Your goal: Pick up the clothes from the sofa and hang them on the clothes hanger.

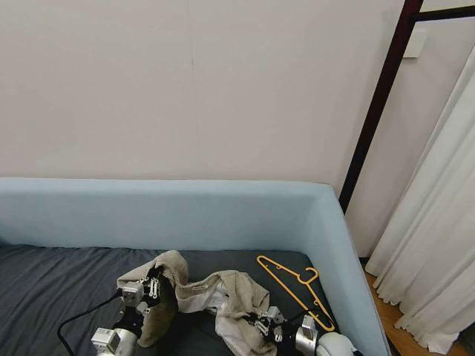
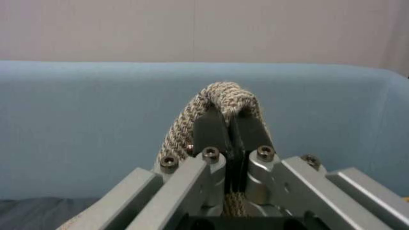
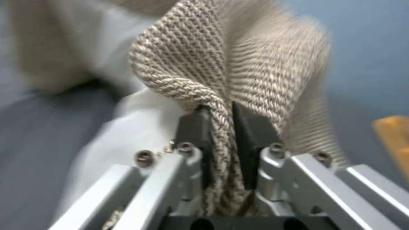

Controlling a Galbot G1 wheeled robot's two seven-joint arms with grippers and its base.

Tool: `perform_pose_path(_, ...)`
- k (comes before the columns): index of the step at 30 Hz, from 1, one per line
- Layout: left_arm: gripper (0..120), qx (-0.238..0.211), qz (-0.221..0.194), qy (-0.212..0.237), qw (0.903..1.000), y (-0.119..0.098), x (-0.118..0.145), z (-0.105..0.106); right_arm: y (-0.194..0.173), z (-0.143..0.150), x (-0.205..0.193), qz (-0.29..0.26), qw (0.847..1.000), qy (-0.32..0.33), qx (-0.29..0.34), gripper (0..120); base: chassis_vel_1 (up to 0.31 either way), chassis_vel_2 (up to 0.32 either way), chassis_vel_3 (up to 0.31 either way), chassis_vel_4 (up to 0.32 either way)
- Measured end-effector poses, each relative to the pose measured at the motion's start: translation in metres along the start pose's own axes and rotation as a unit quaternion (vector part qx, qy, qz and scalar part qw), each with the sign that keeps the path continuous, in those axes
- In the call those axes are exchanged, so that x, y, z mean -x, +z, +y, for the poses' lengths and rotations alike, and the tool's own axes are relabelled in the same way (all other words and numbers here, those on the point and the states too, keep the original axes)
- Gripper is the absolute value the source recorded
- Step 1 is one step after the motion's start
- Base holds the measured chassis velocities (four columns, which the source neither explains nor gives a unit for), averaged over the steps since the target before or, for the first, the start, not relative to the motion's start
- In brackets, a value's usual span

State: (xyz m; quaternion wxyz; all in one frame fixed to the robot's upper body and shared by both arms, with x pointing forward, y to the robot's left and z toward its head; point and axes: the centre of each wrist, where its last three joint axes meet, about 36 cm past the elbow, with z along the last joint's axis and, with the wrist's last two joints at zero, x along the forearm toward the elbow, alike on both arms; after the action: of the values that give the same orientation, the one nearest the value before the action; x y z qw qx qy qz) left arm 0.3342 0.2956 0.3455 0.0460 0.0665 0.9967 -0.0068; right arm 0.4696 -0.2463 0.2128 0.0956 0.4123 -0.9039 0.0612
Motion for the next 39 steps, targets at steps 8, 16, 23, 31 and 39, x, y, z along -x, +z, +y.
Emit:
perform_pose_path(8, 0, 0.001, 0.001, -0.002, 1.0000, 0.005, 0.007, 0.001, -0.022, -0.009, -0.009, -0.040, 0.997, 0.040, -0.057, 50, 0.000, 0.000, 0.000, 0.000)
perform_pose_path(16, 0, 0.002, 0.003, -0.003, 1.0000, 0.007, 0.009, 0.003, -0.026, -0.023, -0.014, -0.006, 0.988, 0.128, -0.085, 79, 0.000, 0.000, 0.000, 0.000)
perform_pose_path(23, 0, 0.004, 0.003, -0.004, 1.0000, 0.006, 0.010, 0.006, -0.031, -0.021, -0.010, -0.005, 0.979, 0.186, -0.079, 100, 0.000, 0.000, 0.000, 0.000)
perform_pose_path(31, 0, 0.004, -0.001, -0.011, 0.9999, 0.005, 0.014, 0.011, -0.056, 0.015, -0.006, -0.034, 0.966, 0.249, -0.061, 100, 0.000, 0.000, 0.000, 0.000)
perform_pose_path(39, 0, 0.001, -0.006, -0.016, 0.9999, 0.001, 0.021, 0.015, -0.091, 0.122, 0.001, -0.006, 0.960, 0.265, -0.094, 100, 0.000, 0.000, 0.000, 0.000)
